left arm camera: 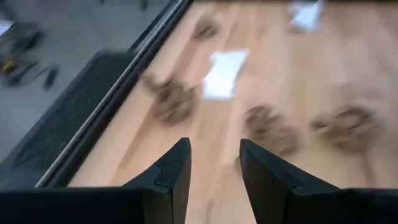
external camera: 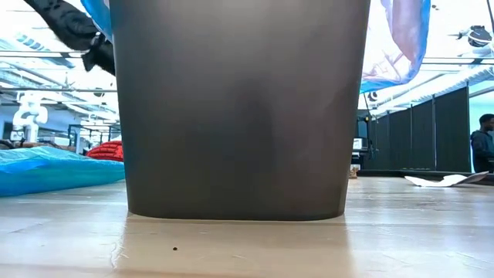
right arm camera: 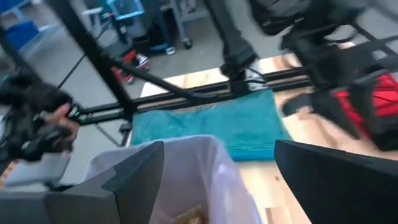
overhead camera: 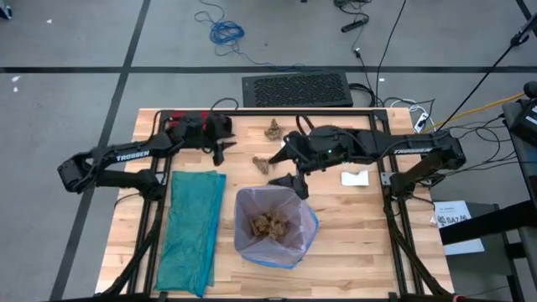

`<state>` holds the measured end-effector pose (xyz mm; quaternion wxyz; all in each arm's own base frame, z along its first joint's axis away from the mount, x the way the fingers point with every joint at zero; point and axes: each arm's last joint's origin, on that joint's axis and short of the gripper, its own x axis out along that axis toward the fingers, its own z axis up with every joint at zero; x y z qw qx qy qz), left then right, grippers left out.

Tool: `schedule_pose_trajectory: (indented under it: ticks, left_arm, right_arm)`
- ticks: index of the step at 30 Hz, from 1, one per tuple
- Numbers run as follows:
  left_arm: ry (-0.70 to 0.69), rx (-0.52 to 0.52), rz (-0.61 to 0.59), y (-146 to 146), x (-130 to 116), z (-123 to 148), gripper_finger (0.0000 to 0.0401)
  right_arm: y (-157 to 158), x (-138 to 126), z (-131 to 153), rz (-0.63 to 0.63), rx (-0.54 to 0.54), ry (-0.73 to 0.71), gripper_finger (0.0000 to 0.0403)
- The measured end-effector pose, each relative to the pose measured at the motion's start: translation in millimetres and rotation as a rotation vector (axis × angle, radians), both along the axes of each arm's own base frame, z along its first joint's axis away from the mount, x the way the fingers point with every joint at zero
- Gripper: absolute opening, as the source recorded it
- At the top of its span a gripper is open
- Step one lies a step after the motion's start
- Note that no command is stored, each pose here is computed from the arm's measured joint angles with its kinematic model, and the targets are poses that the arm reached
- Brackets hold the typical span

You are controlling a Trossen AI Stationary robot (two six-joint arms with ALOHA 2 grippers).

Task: Place trash/remove bag and relplace
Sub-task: Put the brown napkin into the black trash bin

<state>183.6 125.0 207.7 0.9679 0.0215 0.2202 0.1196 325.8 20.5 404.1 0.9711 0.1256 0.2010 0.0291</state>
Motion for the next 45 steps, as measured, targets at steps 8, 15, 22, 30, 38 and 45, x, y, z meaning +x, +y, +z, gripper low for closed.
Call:
schedule_pose_trajectory:
  ticks: [8,15,22,30,38,45]
  left_arm:
    - [0.033,-0.004,-0.06,-2,10,-23,0.0135]
    - [0.063,-0.018,-0.102,2,32,-51,0.0135]
    - [0.112,-0.033,-0.173,2,56,-64,0.0135]
    - [0.151,-0.054,-0.256,1,81,-81,0.0135]
    - [0.176,-0.085,-0.247,6,95,-99,0.0135]
    - [0.206,-0.133,-0.173,12,104,-114,0.0116]
  right_arm:
    - [-12,1,3,-0.066,0.012,-0.019,0.0298]
    - [-19,1,3,-0.084,0.0,-0.021,0.0298]
    - [-20,1,2,-0.082,-0.017,-0.012,0.0298]
    - [-36,-9,-15,-0.233,-0.093,0.187,0.0297]
    - [-54,-12,-18,-0.271,-0.124,0.234,0.0297]
    - [-87,-26,-28,-0.4,-0.204,0.384,0.0297]
